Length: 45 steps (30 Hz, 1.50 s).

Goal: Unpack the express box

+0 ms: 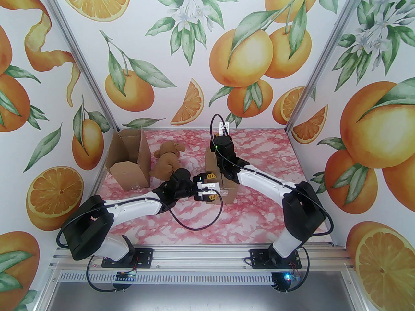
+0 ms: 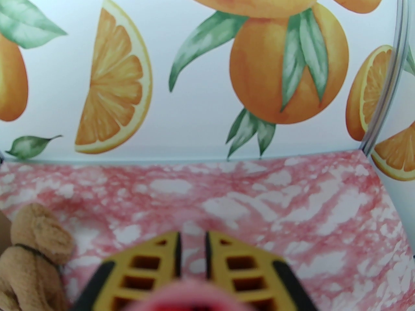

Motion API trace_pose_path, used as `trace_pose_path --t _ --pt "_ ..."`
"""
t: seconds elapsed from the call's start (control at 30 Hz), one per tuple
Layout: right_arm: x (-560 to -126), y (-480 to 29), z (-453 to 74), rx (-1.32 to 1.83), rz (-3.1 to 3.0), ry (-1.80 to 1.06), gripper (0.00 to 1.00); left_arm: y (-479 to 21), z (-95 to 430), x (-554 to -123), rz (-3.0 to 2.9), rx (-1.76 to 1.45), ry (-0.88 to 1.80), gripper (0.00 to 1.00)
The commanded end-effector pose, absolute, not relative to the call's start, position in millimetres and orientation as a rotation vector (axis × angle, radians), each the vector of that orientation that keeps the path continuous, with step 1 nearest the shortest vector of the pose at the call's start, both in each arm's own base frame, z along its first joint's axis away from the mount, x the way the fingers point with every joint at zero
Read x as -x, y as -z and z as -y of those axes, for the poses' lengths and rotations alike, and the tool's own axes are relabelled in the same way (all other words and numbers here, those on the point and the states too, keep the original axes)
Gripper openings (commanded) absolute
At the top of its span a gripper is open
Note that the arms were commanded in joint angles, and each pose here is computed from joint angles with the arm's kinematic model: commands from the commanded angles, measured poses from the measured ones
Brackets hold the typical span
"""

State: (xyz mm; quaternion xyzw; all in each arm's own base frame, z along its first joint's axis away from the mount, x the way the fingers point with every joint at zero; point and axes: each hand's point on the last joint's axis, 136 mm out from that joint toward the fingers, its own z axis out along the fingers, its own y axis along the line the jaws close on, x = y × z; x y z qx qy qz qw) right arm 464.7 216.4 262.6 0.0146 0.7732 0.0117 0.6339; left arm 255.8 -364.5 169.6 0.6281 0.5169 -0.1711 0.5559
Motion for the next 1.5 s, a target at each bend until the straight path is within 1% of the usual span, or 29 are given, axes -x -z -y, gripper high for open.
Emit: trace_pose_path --t 0.0,0.1,0.27,1.47 --pt "-447.6 -258.9 -221.1 -0.001 -1.809 -0.014 0.0 -185.7 357.5 -281.5 -1.257 -1.334 0.325 0.68" --pt "-442.7 -257.7 -222.4 0.004 -1.813 -0.014 0.0 -186.3 354.9 -286.6 -1.291 -1.283 0.326 0.64" --pt "-433.0 -261.0 -223.3 0.012 -1.811 -0.012 0.0 -185.2 352.7 -290.4 -1.327 -1.235 0.334 0.63" --pt "-390.9 -261.8 -216.9 -0.051 -1.859 -0.047 0.0 -205.3 340.4 -326.1 -1.442 -0.958 0.281 0.59"
